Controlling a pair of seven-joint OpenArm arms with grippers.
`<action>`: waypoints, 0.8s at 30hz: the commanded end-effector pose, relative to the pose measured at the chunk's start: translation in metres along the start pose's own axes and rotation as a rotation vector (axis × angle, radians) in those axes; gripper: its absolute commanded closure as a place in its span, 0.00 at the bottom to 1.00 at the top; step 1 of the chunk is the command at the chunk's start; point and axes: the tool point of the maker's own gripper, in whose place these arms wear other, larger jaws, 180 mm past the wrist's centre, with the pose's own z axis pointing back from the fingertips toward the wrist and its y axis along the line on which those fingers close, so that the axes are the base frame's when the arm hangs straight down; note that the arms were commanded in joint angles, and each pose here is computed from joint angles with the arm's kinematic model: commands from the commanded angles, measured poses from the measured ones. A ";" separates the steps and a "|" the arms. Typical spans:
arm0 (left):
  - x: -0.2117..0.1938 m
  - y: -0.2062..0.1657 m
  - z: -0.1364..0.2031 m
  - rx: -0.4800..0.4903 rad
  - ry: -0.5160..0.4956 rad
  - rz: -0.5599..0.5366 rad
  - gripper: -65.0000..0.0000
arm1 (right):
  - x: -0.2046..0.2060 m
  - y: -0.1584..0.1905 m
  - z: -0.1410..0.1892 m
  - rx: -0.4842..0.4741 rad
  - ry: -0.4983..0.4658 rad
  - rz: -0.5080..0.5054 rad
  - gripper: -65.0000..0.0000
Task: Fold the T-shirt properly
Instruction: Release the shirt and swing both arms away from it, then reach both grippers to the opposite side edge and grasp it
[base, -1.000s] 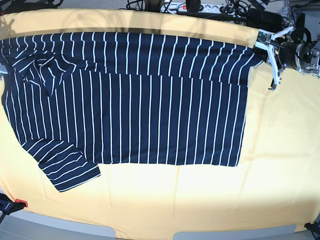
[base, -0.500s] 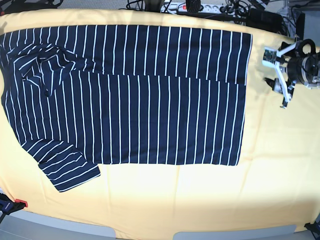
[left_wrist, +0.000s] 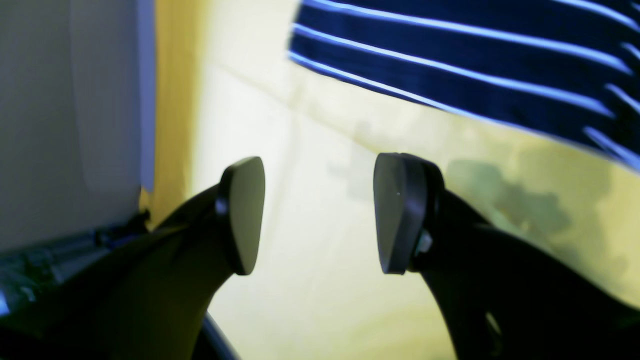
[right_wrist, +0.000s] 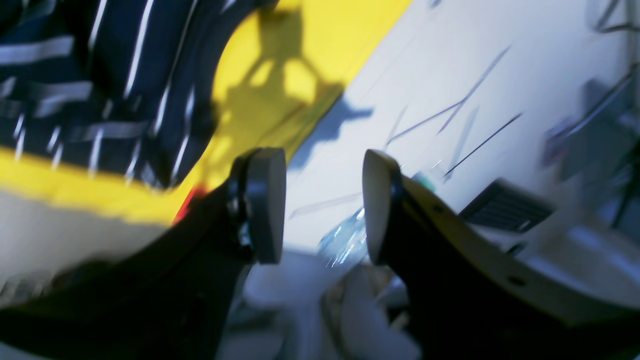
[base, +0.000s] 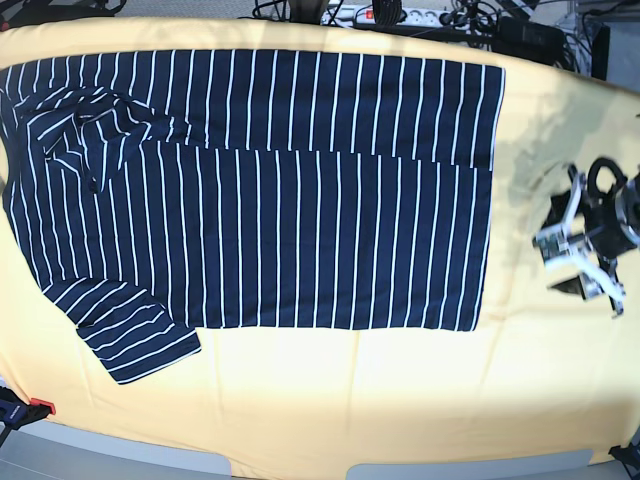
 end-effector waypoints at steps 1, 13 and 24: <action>0.001 0.024 0.003 0.068 -0.009 0.030 0.46 | 0.004 -0.022 0.017 -0.074 -0.033 0.001 0.57; -0.032 0.120 -0.045 0.116 -0.346 0.917 0.46 | 0.054 -0.059 0.032 -0.298 -0.302 0.084 0.57; -0.067 0.066 -0.126 -0.052 -0.530 1.487 0.44 | 0.047 -0.075 0.028 -0.415 -0.255 0.045 0.56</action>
